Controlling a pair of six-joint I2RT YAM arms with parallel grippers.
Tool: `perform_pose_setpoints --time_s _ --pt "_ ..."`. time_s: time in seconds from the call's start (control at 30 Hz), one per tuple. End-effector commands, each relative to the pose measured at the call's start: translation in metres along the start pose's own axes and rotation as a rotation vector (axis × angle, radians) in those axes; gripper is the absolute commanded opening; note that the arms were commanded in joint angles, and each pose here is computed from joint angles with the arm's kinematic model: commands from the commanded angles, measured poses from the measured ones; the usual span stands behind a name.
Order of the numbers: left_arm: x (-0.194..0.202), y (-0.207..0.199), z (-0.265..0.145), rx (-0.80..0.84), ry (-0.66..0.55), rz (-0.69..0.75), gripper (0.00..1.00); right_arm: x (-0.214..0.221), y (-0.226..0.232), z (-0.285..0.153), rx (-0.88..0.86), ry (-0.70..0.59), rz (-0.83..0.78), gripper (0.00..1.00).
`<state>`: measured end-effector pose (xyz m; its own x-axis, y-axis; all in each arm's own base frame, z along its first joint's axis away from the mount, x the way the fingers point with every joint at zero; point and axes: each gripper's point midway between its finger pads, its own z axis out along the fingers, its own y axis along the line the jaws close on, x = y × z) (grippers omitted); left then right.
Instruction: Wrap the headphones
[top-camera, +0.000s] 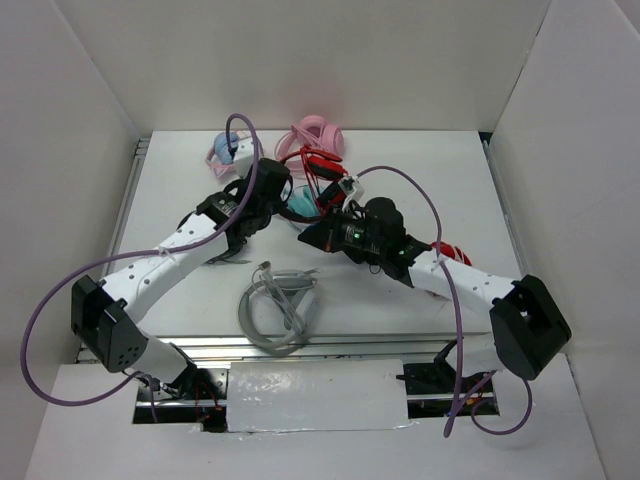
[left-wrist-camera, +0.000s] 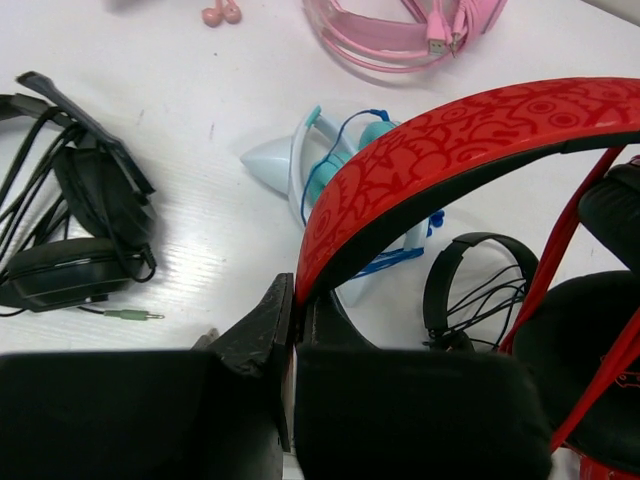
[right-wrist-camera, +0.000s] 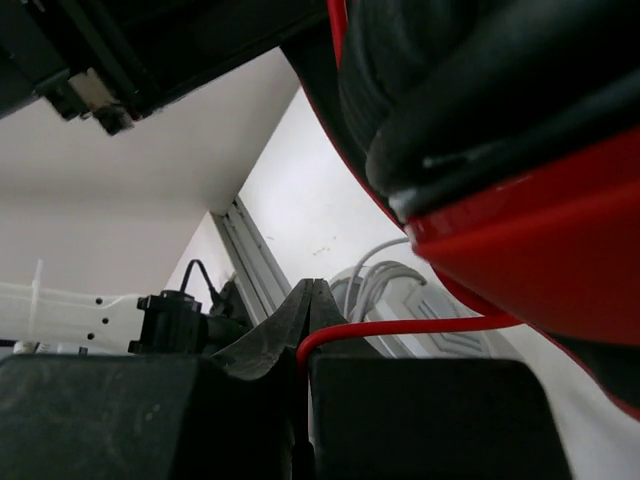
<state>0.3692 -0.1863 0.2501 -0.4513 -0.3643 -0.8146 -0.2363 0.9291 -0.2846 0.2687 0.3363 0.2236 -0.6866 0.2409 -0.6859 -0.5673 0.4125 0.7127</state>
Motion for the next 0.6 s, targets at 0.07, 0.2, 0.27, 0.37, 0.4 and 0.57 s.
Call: perform_pose_setpoints --time_s 0.07,0.2,0.27,0.37,0.4,0.57 --pt "-0.006 -0.050 0.004 0.125 -0.044 -0.061 0.00 -0.022 0.018 -0.006 0.028 0.017 0.030 0.08" --pt "0.016 -0.066 0.008 0.151 -0.004 -0.026 0.00 -0.029 -0.011 -0.021 0.246 -0.017 0.084 0.11" --pt "0.025 -0.081 0.008 0.192 0.017 -0.009 0.00 -0.034 -0.034 -0.035 0.385 -0.054 0.111 0.12" --pt "0.036 -0.100 0.011 0.218 0.039 0.022 0.00 -0.042 -0.054 -0.053 0.509 -0.108 0.120 0.13" --pt "0.041 -0.106 0.011 0.223 0.046 0.042 0.00 -0.047 -0.063 -0.064 0.575 -0.141 0.113 0.13" --pt "0.059 -0.137 0.023 0.294 0.092 0.084 0.00 -0.069 -0.094 -0.098 0.761 -0.224 0.092 0.17"
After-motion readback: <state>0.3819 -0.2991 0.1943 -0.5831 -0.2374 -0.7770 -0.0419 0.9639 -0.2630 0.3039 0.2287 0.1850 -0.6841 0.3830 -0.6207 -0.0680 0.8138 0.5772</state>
